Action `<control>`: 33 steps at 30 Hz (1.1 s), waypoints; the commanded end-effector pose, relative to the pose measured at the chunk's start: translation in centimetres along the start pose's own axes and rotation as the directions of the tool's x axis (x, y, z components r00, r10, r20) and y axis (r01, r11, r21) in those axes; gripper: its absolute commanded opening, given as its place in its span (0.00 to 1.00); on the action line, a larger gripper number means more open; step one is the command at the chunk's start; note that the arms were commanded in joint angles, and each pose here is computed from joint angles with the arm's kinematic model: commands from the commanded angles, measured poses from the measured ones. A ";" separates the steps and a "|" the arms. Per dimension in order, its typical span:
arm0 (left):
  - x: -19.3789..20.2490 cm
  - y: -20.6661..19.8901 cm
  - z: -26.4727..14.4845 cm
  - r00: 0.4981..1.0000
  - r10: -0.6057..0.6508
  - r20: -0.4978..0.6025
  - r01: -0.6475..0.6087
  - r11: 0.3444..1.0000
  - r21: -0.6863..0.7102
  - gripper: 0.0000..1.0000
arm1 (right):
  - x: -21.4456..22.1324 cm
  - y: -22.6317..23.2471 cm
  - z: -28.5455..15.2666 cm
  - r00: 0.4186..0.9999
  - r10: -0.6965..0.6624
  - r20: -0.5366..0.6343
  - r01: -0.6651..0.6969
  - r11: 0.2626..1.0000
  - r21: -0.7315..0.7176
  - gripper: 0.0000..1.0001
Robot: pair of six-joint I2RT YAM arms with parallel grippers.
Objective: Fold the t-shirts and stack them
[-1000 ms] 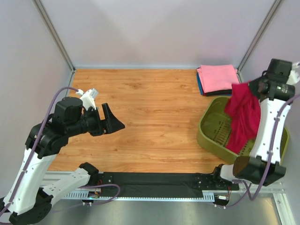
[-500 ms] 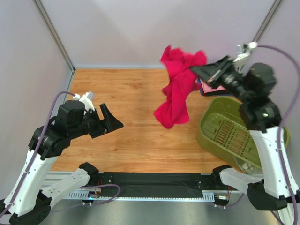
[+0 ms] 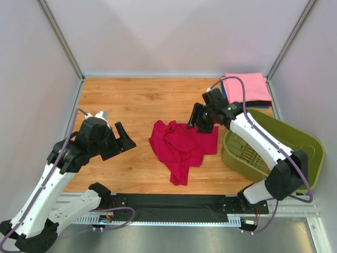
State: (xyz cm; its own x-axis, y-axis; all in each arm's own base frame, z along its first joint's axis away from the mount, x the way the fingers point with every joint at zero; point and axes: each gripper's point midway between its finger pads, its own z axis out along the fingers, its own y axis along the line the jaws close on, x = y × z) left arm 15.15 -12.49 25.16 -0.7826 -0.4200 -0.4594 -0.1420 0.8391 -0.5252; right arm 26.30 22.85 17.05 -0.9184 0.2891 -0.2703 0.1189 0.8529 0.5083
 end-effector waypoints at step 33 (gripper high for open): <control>-0.6 7.6 17.7 0.939 -0.155 -0.308 0.036 0.933 -0.358 0.00 | -7.8 0.2 -0.5 0.971 -0.236 -0.035 0.238 0.963 0.126 0.49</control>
State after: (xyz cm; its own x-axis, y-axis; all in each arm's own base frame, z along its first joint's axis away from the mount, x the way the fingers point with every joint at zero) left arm 28.44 -15.26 8.33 -0.9328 -0.3269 -0.1514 -0.2656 0.9080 -0.3241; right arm 33.76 20.33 18.51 -0.9374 0.0776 -0.3396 -0.0297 0.9536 0.2997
